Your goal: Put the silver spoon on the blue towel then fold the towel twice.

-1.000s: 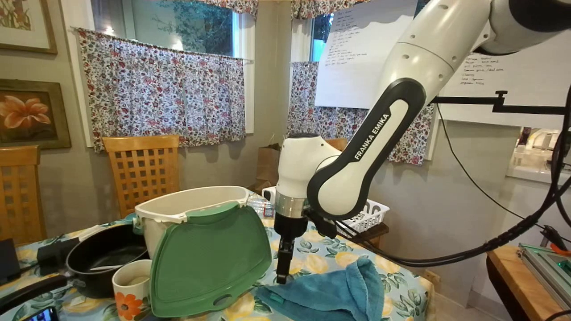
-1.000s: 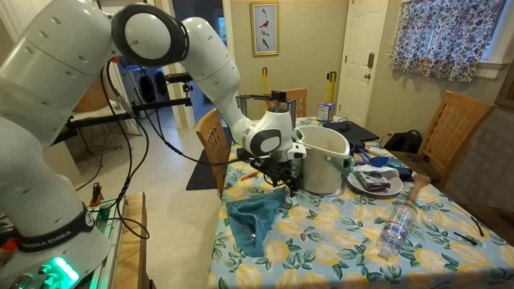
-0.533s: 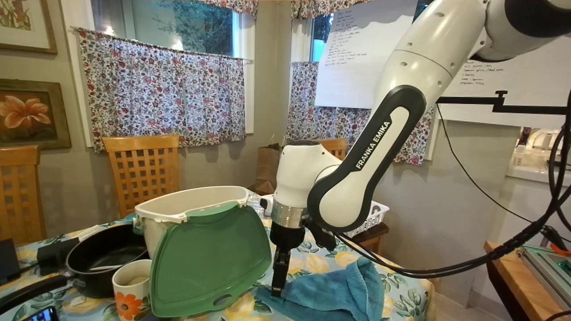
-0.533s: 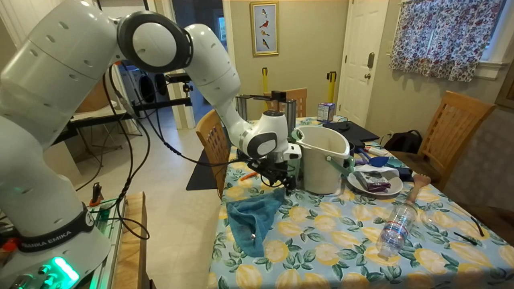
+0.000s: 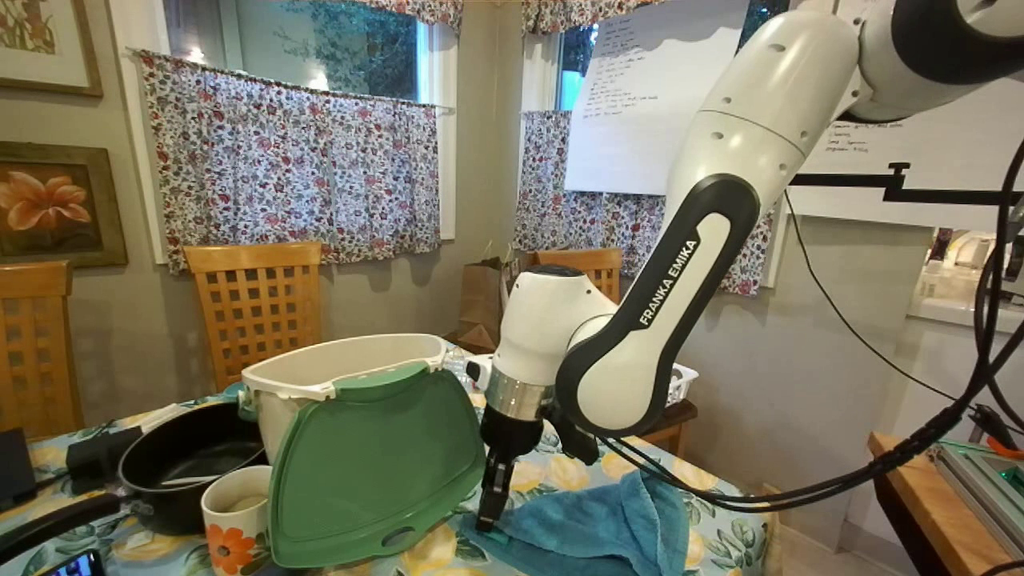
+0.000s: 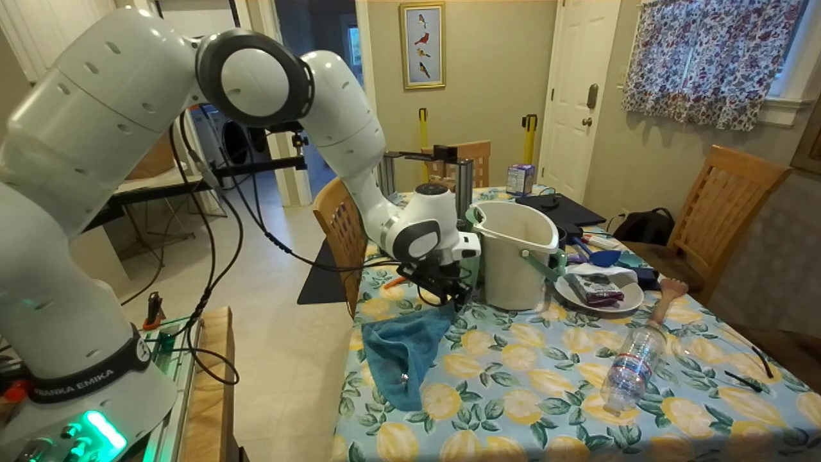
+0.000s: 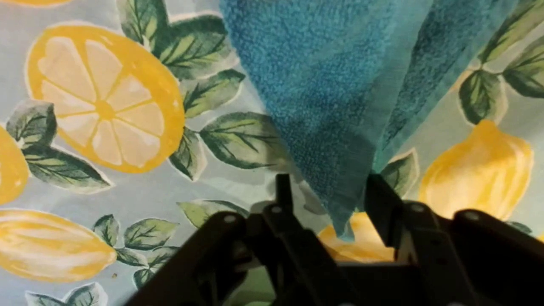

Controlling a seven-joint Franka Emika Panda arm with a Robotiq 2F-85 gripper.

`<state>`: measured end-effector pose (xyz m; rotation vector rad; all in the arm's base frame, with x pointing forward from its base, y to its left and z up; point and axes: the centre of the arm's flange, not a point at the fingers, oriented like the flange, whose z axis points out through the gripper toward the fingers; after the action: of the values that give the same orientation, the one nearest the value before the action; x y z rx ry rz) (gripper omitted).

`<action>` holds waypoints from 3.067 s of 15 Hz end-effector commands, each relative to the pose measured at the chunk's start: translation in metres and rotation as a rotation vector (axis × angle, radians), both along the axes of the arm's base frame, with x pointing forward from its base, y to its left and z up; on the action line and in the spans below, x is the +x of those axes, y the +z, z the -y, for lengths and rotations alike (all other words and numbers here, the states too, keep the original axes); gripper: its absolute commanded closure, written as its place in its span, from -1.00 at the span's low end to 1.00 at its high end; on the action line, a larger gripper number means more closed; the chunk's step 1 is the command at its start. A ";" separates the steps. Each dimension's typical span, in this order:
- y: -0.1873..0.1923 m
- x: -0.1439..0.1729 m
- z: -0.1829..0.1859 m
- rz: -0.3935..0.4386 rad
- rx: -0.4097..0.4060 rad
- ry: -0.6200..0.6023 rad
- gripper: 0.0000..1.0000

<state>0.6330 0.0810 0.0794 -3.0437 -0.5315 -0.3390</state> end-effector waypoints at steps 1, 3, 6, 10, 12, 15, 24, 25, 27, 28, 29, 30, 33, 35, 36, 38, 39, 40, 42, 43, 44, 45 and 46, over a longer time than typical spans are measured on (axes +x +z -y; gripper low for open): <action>-0.014 0.006 0.000 0.039 -0.004 0.031 0.63; -0.017 0.007 0.000 0.035 -0.001 0.031 0.91; -0.011 0.008 0.002 0.035 0.002 0.021 1.00; 0.007 0.002 0.003 0.050 0.011 0.022 0.98; 0.016 -0.001 0.006 0.055 0.013 0.016 0.98; 0.034 -0.003 0.010 0.069 0.035 0.012 0.98; 0.073 -0.041 0.026 -0.074 0.034 0.106 0.98; 0.076 -0.046 0.028 -0.098 0.032 0.124 0.98; 0.083 -0.058 0.036 -0.140 0.024 0.167 0.98; 0.085 -0.063 0.038 -0.152 0.019 0.182 0.98; 0.089 -0.067 0.042 -0.168 0.019 0.206 0.98; 0.089 -0.072 0.044 -0.179 0.014 0.224 0.98; 0.095 -0.084 0.051 -0.196 -0.001 0.250 0.98; 0.097 -0.091 0.054 -0.175 -0.005 0.252 0.98; 0.098 -0.095 0.055 -0.169 -0.009 0.263 0.98; 0.096 -0.099 0.056 -0.179 -0.011 0.267 0.98; 0.094 -0.100 0.057 -0.181 -0.011 0.271 0.98; 0.090 -0.101 0.057 -0.163 -0.030 0.274 0.98; 0.080 -0.098 0.058 -0.130 -0.046 0.261 0.98; 0.077 -0.096 0.060 -0.114 -0.055 0.251 0.98; 0.073 -0.096 0.061 -0.111 -0.059 0.261 0.98; 0.070 -0.098 0.062 -0.115 -0.065 0.274 0.98; 0.068 -0.098 0.063 -0.129 -0.066 0.289 0.98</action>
<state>0.5427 0.0195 0.1574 -2.9616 -0.9154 -0.1281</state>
